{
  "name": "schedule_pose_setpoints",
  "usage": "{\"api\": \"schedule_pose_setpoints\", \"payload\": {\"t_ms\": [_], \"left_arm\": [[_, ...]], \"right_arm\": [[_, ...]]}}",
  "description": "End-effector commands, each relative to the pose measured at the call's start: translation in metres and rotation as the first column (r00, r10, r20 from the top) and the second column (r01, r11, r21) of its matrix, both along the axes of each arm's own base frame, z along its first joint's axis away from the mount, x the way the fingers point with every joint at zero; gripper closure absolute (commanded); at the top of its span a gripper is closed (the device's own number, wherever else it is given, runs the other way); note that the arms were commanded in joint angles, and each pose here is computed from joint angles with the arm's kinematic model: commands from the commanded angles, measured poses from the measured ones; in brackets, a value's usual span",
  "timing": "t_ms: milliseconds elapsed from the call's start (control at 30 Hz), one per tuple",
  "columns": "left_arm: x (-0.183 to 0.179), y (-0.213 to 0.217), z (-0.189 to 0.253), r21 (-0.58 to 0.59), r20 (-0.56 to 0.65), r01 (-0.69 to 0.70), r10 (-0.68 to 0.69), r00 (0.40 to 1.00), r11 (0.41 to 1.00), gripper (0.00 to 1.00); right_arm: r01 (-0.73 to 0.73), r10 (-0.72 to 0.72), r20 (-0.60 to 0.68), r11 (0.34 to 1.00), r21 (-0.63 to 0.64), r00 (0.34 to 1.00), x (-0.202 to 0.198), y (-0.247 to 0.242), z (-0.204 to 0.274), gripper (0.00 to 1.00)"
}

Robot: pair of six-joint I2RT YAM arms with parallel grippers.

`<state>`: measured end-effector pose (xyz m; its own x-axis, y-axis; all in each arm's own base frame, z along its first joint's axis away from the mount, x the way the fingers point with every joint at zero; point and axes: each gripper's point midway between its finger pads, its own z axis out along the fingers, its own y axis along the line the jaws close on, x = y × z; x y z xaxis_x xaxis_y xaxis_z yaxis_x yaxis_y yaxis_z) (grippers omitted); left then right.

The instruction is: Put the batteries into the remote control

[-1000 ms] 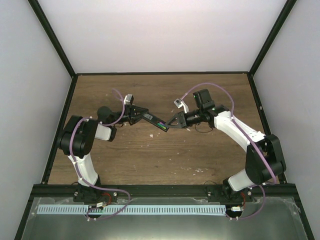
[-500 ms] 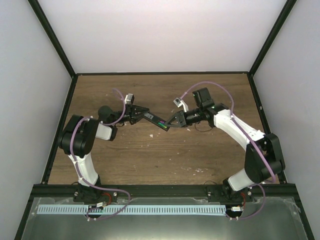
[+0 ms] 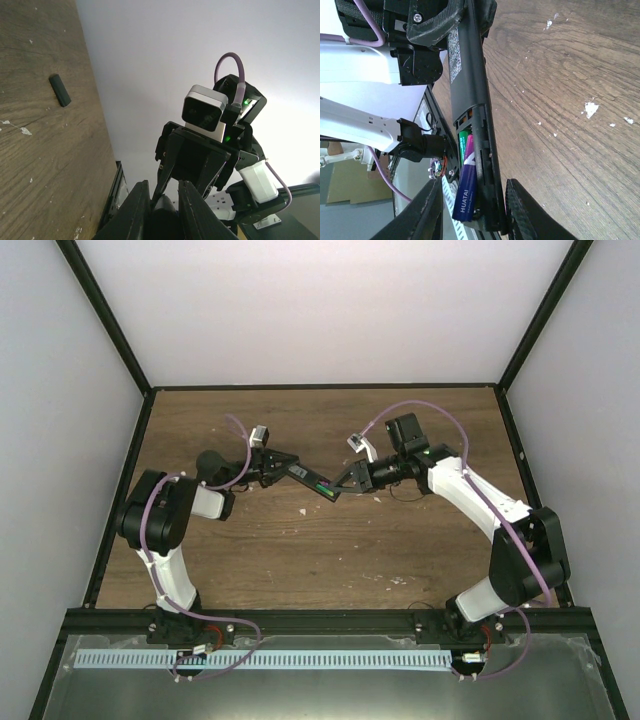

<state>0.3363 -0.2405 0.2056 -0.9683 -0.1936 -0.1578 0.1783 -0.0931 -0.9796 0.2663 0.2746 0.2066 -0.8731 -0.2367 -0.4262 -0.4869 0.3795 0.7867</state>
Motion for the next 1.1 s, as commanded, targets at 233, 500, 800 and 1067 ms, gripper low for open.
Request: {"api": "schedule_pose_setpoints", "payload": {"t_ms": [233,500,800,1067], "left_arm": [[-0.01,-0.007,0.013,0.003,0.119,0.064,-0.064,0.991,0.998,1.0],[-0.011,-0.011,0.015,-0.01,0.121,0.075,-0.073,0.99,0.997,1.0],[-0.013,-0.015,0.014,-0.009,0.118,0.085,-0.084,0.99,0.996,1.0],[-0.013,-0.016,0.012,-0.009,0.113,0.086,-0.084,0.99,0.996,1.0]], "right_arm": [[-0.044,0.042,0.031,0.997,0.071,0.999,-0.002,0.005,0.027,0.73],[-0.045,0.046,-0.01,0.999,0.026,0.999,-0.005,0.002,0.008,0.72],[-0.054,0.054,-0.012,0.998,0.032,0.998,-0.002,0.004,0.005,0.74],[-0.058,0.058,-0.008,0.998,0.029,0.998,-0.002,0.004,0.005,0.76]]}}
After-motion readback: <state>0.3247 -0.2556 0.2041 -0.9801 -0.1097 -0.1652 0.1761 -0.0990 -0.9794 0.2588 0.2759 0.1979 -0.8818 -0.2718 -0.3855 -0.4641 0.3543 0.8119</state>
